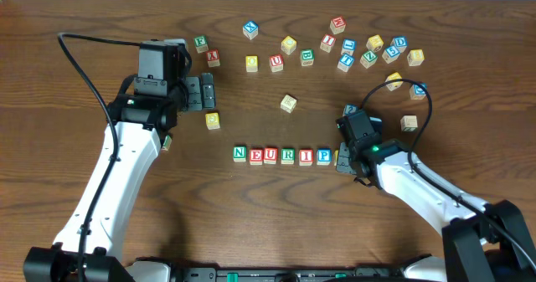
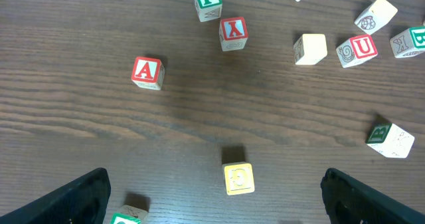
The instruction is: Spell out NEURIPS
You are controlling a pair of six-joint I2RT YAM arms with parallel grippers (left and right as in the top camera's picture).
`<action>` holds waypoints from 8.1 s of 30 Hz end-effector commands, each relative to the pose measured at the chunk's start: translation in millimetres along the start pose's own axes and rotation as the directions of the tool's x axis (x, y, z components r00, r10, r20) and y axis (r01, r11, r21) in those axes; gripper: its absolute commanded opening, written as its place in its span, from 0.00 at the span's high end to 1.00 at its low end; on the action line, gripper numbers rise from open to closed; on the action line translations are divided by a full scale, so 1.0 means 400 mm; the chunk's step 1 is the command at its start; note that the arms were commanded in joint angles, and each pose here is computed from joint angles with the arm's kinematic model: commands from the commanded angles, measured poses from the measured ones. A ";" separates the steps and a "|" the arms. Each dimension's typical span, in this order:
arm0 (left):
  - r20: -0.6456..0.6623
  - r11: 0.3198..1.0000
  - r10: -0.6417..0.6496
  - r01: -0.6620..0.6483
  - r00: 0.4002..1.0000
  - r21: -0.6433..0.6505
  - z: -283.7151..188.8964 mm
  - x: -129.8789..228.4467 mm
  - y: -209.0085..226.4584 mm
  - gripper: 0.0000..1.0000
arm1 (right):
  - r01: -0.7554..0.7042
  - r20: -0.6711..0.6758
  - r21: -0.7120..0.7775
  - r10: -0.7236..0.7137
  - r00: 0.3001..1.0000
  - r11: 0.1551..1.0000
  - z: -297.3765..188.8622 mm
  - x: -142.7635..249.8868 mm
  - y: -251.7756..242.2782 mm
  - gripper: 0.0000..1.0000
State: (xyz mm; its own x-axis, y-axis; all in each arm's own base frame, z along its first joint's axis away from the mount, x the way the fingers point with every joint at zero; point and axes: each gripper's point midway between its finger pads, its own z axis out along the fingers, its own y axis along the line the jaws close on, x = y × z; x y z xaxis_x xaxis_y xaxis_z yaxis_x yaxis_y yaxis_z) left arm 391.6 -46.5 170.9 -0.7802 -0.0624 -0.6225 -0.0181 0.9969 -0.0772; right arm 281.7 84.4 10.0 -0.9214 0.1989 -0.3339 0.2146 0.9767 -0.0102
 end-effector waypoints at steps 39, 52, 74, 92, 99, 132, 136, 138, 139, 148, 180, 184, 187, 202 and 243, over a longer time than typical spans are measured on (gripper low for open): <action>0.041 1.000 0.005 -0.005 0.999 -0.001 -0.025 -0.033 0.001 0.00 | 0.014 0.008 -0.028 -0.013 1.000 1.000 0.009 -0.006 0.013 0.99; 0.041 1.000 0.005 -0.005 0.999 -0.001 -0.025 -0.033 0.001 0.00 | 0.017 0.049 -0.015 -0.016 0.999 1.000 0.008 -0.028 0.011 0.99; 0.041 1.000 0.005 -0.005 0.999 -0.001 -0.025 -0.033 0.002 0.00 | 0.135 0.042 -0.069 -0.132 0.990 0.988 0.007 -0.023 0.037 0.99; 0.038 1.000 0.005 -0.005 0.999 -0.002 -0.025 -0.031 0.002 0.00 | 0.152 0.039 -0.112 -0.148 0.988 0.982 0.005 -0.021 0.057 0.99; 0.037 1.000 0.005 -0.005 0.999 -0.002 -0.025 -0.031 0.002 0.00 | 0.162 0.043 -0.144 -0.158 0.987 0.976 0.003 -0.023 0.073 0.99; 0.037 1.000 0.005 -0.005 0.999 -0.002 -0.025 -0.031 0.002 0.00 | 0.176 0.052 -0.222 -0.168 0.984 0.959 -0.004 -0.026 0.110 0.98; 0.037 1.000 0.005 -0.005 0.999 -0.002 -0.025 -0.031 0.002 0.00 | 0.177 0.052 -0.227 -0.170 0.984 0.958 -0.005 -0.025 0.114 0.98; 0.037 1.000 0.005 -0.005 0.999 -0.002 -0.025 -0.031 0.002 0.00 | 0.188 0.053 -0.231 -0.180 0.982 0.955 -0.007 -0.020 0.121 0.99; 0.037 1.000 0.005 -0.005 0.999 -0.002 -0.025 -0.031 0.002 0.00 | 0.190 0.055 -0.233 -0.182 0.982 0.954 -0.008 -0.019 0.124 0.98; 0.037 1.000 0.005 -0.005 0.999 -0.002 -0.025 -0.031 0.002 0.00 | 0.193 0.058 -0.258 -0.184 0.981 0.947 -0.011 -0.019 0.138 0.98; 0.037 1.000 0.005 -0.005 0.999 -0.002 -0.025 -0.031 0.002 0.00 | 0.020 0.032 0.012 -0.020 0.999 1.000 0.013 -0.030 -0.023 0.99; 0.037 1.000 0.005 -0.005 0.999 -0.002 -0.025 -0.031 0.002 0.00 | -0.038 0.032 0.041 0.036 0.999 0.998 0.016 -0.036 -0.051 0.99; 0.037 1.000 0.005 -0.005 0.999 -0.002 -0.025 -0.031 0.002 0.00 | -0.079 0.034 0.048 0.077 0.996 0.996 0.018 -0.043 -0.067 0.99; 0.085 1.000 0.003 -0.004 0.996 0.006 -0.026 -0.060 -0.003 0.00 | -0.144 0.067 0.086 0.139 0.988 0.986 0.005 -0.093 -0.111 0.98; -0.433 0.994 -0.077 0.033 0.898 -0.108 0.064 0.263 0.046 0.92 | -0.083 0.157 0.046 0.075 0.985 0.996 -0.112 -0.251 -0.062 0.01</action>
State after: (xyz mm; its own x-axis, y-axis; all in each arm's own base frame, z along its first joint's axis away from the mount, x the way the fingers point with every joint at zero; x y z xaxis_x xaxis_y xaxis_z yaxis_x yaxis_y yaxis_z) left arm 330.0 -38.3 95.7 -0.9640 -0.0699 -0.2567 -0.0675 0.9976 -0.0180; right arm 348.7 46.8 80.2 -0.8504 0.2555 -0.4598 0.2972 0.9546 -0.0191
